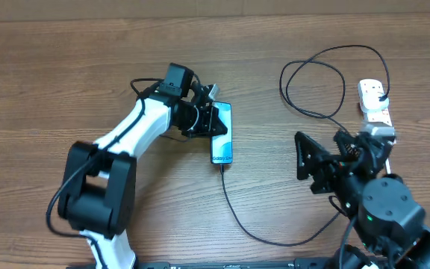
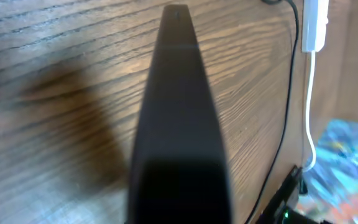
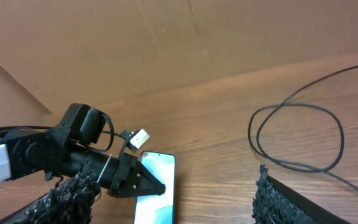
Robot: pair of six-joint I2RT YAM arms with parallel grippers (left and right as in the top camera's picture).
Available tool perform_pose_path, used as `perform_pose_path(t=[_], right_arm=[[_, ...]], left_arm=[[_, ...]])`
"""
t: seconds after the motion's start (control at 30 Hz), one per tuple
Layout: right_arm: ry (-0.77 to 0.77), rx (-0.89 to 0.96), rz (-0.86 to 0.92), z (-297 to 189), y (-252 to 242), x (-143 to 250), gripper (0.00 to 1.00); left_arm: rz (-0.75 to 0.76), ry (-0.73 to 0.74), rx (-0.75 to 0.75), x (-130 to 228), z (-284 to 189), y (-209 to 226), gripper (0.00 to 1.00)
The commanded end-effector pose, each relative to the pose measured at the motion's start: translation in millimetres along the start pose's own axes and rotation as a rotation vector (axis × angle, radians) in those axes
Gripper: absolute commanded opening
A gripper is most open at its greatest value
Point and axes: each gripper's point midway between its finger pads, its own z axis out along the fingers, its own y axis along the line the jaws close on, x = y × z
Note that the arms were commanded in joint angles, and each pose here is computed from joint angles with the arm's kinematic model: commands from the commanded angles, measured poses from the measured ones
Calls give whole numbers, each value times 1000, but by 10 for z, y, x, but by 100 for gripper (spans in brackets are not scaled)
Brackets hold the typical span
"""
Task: Plug charger to phone and switch on socket
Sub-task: 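Lower the phone with the left gripper and lay it flat on the table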
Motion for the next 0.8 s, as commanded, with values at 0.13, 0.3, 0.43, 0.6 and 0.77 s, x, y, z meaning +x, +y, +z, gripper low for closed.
perform_pose_path(t=[0.13,0.3,0.43,0.6,0.77], right_arm=[[47,-9,14,121,83,67,84],[59,-4,8,156,88,94,84],[59,-4,8,156,88,94,87],[59,-4,8,156,88,95,89],[66,0,5,154,78,110,93]], left_arm=[[21,63,174,15,173,34,4],[-2,90,217,54,274,73,4],[-16,99,196,75,325,152,4],[-14,91,138,64,347,254,5],[-13,85,99,55,356,321,9]])
